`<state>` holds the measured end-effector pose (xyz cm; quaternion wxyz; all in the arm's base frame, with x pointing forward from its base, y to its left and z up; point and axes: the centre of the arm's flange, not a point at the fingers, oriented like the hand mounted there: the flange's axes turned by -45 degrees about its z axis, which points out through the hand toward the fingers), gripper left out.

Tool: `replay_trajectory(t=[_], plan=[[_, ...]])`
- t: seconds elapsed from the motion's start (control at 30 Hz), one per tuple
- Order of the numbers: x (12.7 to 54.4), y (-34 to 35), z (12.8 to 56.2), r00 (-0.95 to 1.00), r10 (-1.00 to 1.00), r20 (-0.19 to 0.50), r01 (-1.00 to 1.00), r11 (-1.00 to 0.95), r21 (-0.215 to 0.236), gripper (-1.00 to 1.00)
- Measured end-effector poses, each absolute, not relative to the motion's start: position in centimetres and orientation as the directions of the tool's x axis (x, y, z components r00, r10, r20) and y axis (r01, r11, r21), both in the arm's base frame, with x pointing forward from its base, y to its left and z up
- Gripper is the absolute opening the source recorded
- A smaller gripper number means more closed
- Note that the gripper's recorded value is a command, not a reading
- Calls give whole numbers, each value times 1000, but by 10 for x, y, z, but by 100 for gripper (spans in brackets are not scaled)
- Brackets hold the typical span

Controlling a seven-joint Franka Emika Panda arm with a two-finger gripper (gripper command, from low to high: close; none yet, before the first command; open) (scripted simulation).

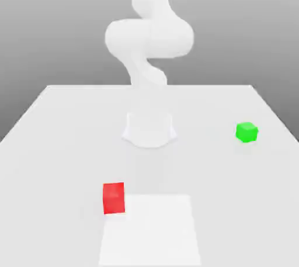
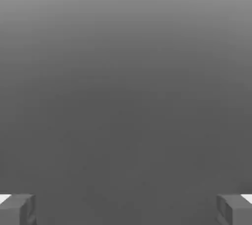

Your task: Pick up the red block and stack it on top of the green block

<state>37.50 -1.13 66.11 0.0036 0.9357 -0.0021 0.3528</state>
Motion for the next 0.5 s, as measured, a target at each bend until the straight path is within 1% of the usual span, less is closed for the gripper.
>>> replay_trajectory(t=[0.13,0.27,0.4,0.5], plan=[[412,-32,562,841,23,540,9,-1000,29,0],[424,-51,462,912,45,409,31,-999,41,0],[411,-68,361,963,68,262,60,-997,39,0],[384,-77,285,987,87,138,84,-996,25,0]])
